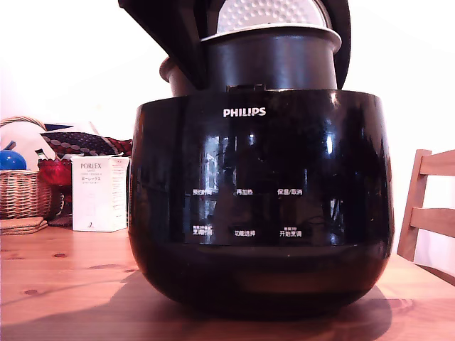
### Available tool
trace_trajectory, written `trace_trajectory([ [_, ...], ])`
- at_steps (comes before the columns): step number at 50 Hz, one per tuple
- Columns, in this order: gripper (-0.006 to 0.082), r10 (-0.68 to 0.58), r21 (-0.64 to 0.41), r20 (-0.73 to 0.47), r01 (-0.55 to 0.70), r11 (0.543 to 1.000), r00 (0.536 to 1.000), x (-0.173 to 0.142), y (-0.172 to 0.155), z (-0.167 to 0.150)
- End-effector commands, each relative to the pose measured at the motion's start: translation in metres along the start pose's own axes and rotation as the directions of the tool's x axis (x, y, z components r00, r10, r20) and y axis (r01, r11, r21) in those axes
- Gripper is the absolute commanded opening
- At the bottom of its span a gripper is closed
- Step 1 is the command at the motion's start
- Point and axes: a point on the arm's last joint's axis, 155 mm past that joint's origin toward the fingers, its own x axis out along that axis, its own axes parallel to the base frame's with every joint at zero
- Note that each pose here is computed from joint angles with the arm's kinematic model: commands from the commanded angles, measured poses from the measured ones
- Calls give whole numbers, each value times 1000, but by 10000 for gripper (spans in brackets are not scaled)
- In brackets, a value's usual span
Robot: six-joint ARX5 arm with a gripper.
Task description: Place the pot you are holding inside the rice cooker
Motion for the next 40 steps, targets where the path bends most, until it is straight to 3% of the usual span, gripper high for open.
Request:
trace_trajectory([
  [1,-24,-8,12,10,8,1000,1000,-2,1,4],
  [40,-24,-62,17,115,60,998,992,1,-8,24],
])
